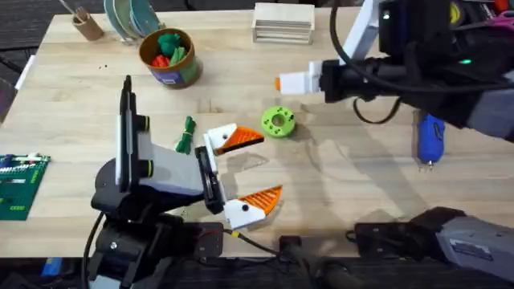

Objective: Pick up the gripper from the table and insert it into the empty holder that is missing its gripper. Then pick up a screw, insert it into the mounting hole, and use the screwdriver to tighten it. Finally, clean up the table by picking up the vegetable and placing it into the bucket.

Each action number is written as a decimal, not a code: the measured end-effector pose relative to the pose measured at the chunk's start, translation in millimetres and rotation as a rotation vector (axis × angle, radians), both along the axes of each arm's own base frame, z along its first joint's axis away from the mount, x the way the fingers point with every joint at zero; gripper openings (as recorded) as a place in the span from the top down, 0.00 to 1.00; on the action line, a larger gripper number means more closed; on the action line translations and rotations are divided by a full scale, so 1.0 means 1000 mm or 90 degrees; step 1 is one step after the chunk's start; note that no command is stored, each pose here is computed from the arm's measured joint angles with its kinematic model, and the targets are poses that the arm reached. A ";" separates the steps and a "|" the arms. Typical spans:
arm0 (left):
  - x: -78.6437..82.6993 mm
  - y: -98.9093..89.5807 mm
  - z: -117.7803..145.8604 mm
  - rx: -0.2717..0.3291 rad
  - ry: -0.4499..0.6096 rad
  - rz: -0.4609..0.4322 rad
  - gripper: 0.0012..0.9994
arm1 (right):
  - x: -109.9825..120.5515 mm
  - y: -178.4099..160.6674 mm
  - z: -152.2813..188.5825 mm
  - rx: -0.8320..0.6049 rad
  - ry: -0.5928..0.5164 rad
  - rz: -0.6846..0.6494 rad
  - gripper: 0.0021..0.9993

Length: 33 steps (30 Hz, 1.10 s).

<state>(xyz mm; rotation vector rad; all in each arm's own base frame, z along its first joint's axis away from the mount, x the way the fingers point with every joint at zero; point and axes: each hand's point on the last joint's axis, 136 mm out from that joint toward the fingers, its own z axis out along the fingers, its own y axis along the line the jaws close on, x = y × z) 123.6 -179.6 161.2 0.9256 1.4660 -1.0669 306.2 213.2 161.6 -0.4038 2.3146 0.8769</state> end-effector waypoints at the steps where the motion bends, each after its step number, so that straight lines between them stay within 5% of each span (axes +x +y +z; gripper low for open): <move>1: 0.000 0.000 0.000 0.000 0.000 0.000 0.01 | -0.004 -0.004 -0.003 -0.021 0.001 0.002 0.04; 12: 0.000 0.000 0.000 0.000 0.000 0.000 0.01 | -0.021 -0.014 -0.050 -0.206 0.013 0.023 0.04; 33: 0.000 0.000 0.000 0.000 0.000 0.000 0.01 | -0.020 -0.012 -0.087 -0.310 0.004 0.066 0.07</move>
